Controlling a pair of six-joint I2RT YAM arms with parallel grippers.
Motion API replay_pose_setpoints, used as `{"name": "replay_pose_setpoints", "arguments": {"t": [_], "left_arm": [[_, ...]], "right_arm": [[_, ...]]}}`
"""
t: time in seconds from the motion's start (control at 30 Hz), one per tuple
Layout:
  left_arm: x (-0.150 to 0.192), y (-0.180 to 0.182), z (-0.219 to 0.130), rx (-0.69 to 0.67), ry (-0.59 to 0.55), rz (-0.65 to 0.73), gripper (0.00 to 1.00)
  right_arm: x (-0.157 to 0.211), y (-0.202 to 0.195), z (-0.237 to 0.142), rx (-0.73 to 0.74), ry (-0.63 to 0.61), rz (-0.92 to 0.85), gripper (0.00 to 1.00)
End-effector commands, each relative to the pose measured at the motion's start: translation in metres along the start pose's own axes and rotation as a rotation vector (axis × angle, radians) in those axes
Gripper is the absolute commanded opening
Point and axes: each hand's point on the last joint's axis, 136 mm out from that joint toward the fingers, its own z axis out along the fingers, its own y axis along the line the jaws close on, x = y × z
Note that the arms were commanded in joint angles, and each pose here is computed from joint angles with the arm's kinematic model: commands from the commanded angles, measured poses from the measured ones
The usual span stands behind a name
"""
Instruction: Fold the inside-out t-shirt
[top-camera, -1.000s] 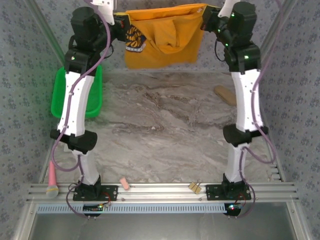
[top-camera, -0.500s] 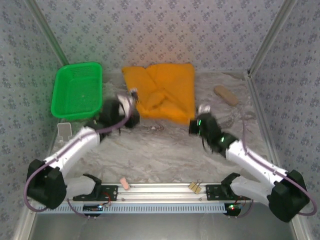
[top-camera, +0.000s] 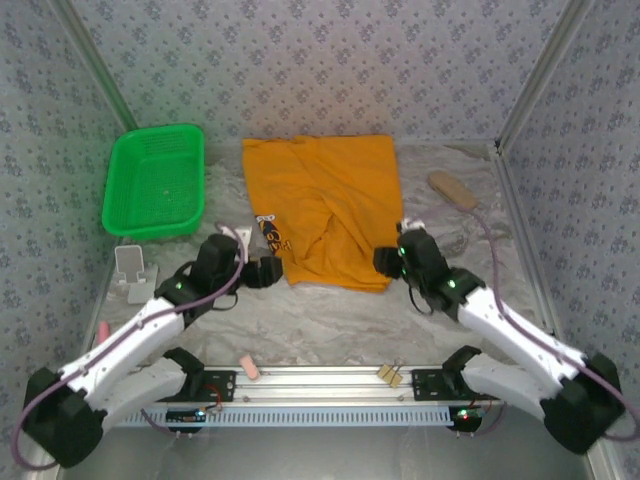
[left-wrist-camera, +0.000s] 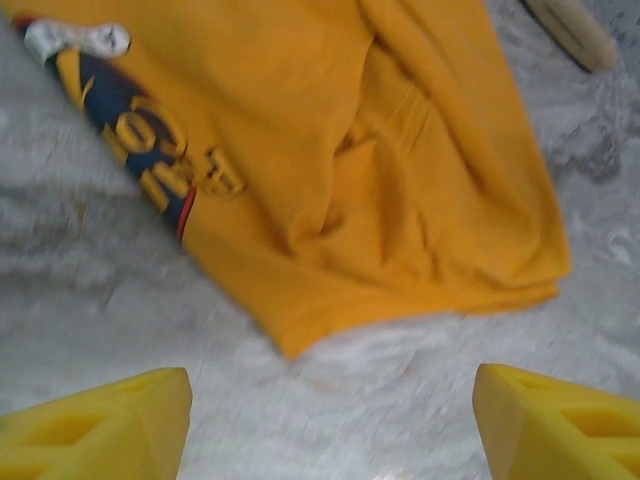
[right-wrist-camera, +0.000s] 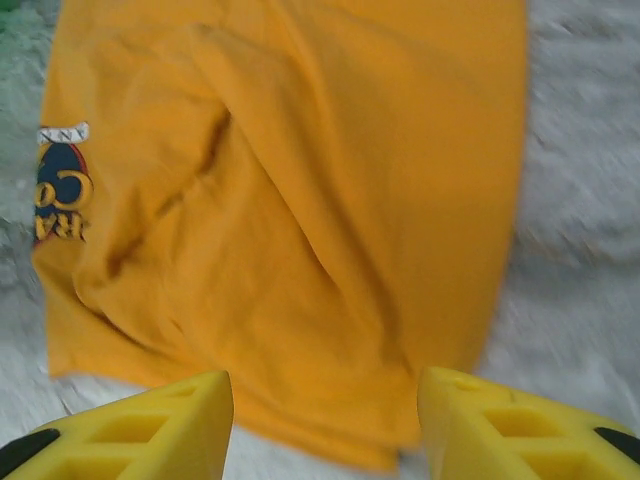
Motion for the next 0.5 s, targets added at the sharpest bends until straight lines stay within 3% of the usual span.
{"name": "replay_pose_setpoints", "arguments": {"t": [0.0, 0.13, 0.37, 0.43, 0.47], "left_arm": [[-0.029, -0.016, 0.028, 0.014, 0.01, 0.041, 0.75], [-0.046, -0.021, 0.084, -0.009, 0.108, 0.112, 0.74], [-0.053, 0.007, 0.154, -0.115, 0.206, 0.135, 0.69], [-0.053, 0.013, 0.163, -0.144, 0.211, 0.15, 0.68], [-0.053, 0.017, 0.166, -0.159, 0.212, 0.152, 0.68]], "right_arm": [[-0.028, 0.031, 0.035, -0.078, -0.015, -0.098, 0.55], [-0.028, 0.04, 0.091, -0.138, 0.104, -0.056, 0.5], [0.023, 0.061, 0.148, -0.196, 0.319, -0.041, 0.46], [0.042, 0.062, 0.154, -0.182, 0.364, -0.067, 0.39], [0.052, 0.064, 0.154, -0.18, 0.386, -0.085, 0.32]]}}
